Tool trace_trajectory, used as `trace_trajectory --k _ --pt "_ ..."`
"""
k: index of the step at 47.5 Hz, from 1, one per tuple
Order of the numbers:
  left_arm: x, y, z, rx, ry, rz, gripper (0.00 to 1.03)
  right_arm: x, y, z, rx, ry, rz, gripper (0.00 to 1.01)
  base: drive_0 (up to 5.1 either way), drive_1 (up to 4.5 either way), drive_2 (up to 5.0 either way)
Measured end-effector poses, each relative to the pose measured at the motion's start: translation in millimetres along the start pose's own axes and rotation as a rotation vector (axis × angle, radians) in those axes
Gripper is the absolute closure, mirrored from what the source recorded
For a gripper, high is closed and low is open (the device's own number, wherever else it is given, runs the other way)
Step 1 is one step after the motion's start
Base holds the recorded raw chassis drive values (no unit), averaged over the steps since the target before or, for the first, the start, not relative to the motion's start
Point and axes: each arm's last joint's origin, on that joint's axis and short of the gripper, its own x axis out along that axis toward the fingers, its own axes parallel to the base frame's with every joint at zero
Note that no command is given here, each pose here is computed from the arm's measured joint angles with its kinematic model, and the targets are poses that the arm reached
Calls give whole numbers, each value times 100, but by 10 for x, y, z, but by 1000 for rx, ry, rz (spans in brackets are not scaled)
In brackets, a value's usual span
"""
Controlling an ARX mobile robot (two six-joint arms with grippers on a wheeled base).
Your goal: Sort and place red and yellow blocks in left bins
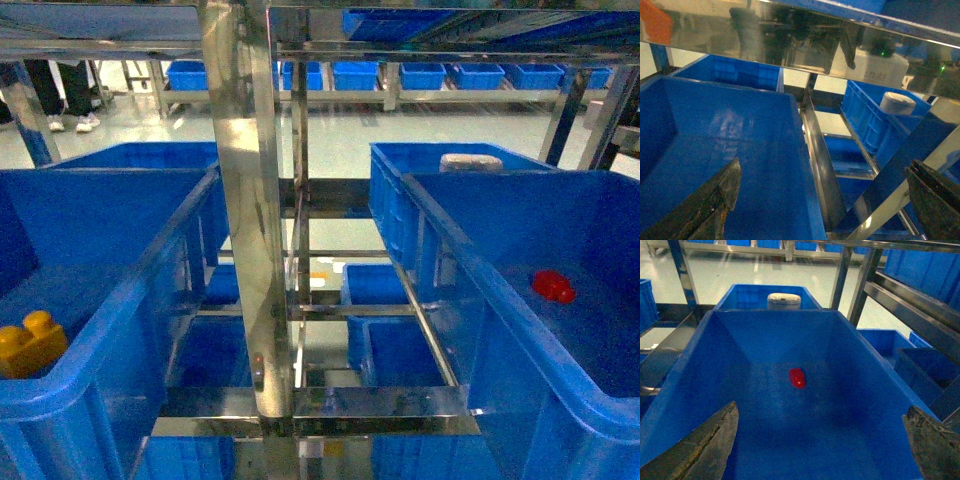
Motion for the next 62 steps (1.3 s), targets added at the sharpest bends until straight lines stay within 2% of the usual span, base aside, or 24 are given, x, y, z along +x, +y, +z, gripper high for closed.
trace_trajectory --k 9,11,13,15,18,21,27,30,31,36,40,46,50,57,62 --pt "6 13 -6 -7 0 17 5 1 0 6 2 -11 2 3 0 0 0" --pt "6 13 -6 -7 0 17 5 1 -2 -3 19 -102 34 9 0 0 0" --pt "6 12 -2 -3 -24 9 6 -19 11 -16 28 -141 65 14 0 0 0" --pt "-12 39 -31 34 -109 -13 15 -80 21 -82 37 -183 82 24 0 0 0" --pt "-54 77 -111 82 -143 -20 24 -132 35 -137 42 -191 90 31 0 0 0" --pt "-100 126 -215 134 -144 -15 35 -202 99 -171 50 -197 79 44 0 0 0" --pt "-166 193 -332 175 -142 -9 57 -304 147 -198 49 -217 109 66 0 0 0" --pt "-195 226 -364 181 -146 -8 66 -335 142 -231 50 -211 101 75 0 0 0" --pt "-211 262 -381 186 -145 -23 71 -353 137 -255 50 -206 98 81 0 0 0" --pt "-260 347 -444 187 -148 6 89 -419 129 -307 50 -204 95 99 0 0 0" --pt "-297 348 -493 188 -148 -10 102 -463 125 -332 53 -204 94 99 0 0 0" --pt "-349 361 -578 191 -142 -12 101 -526 122 -388 56 -243 93 99 0 0 0" --pt "-380 370 -614 191 -143 -12 101 -544 124 -464 54 -194 94 99 0 0 0" --pt "-427 379 -662 191 -145 -12 101 -625 114 -427 56 -230 93 99 0 0 0" --pt "-465 386 -695 191 -149 -13 101 -671 110 -438 56 -223 93 99 0 0 0"
